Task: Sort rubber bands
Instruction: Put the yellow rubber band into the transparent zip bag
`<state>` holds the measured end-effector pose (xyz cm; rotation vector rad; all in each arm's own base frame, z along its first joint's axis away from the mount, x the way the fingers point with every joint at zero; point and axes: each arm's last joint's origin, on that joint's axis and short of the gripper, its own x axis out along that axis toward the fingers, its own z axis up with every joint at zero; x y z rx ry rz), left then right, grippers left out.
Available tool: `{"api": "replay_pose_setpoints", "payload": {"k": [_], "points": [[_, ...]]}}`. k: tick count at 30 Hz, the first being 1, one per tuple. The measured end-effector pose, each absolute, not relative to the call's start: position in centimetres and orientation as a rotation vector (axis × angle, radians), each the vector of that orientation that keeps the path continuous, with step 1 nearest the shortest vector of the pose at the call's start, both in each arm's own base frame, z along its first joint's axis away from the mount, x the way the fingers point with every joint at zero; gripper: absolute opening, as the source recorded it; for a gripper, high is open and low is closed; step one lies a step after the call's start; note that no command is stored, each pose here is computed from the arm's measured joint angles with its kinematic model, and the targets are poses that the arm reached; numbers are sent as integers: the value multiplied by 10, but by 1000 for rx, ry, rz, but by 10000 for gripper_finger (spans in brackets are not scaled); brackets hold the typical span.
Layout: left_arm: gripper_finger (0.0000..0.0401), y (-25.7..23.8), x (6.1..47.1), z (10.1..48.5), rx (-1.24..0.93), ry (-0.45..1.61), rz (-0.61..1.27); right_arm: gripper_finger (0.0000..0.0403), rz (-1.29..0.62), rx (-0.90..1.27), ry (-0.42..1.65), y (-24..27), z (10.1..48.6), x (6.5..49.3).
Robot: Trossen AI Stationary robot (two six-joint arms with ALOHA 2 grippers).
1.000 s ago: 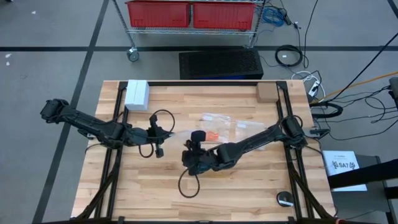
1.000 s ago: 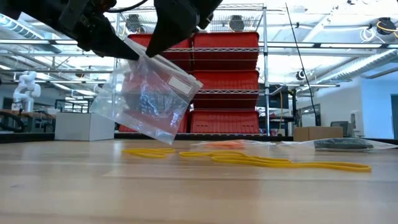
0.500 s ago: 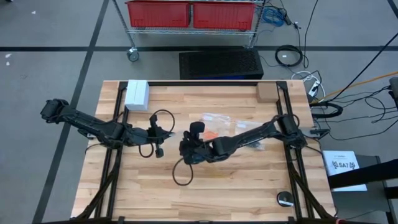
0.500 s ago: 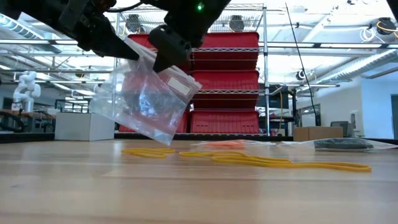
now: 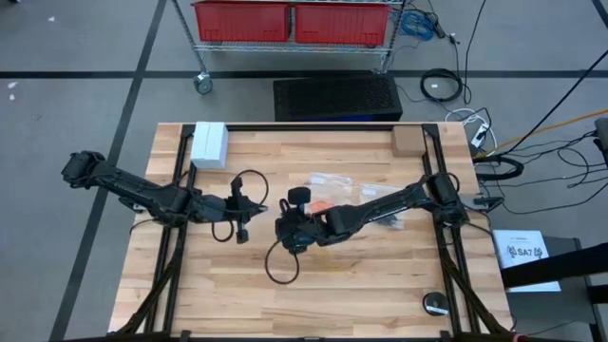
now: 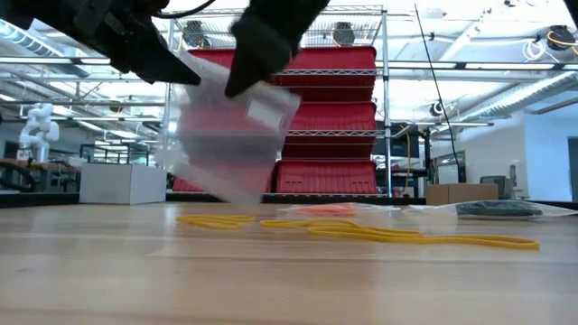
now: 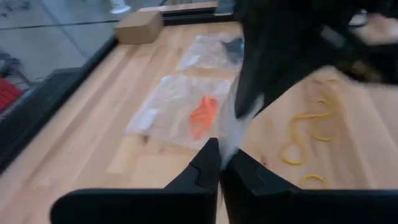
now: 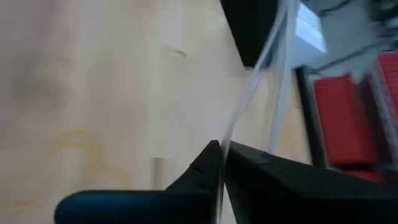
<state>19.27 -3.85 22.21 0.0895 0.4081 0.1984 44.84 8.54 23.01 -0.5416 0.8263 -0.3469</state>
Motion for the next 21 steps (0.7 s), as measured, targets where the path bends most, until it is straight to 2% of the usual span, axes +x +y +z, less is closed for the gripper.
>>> {"api": "replay_pose_setpoints", "payload": {"k": [7, 13, 17, 21], "points": [[62, -43, 197, 222, 56, 392, 86, 1, -298, -499, 834, 96, 262, 443], [100, -45, 205, 220, 52, 366, 68, 0, -292, -513, 887, 95, 269, 439], [102, -46, 206, 222, 85, 339, 61, 0, -295, -504, 893, 96, 270, 438], [79, -46, 206, 222, 85, 339, 64, 0, -295, -497, 892, 98, 269, 437]]}}
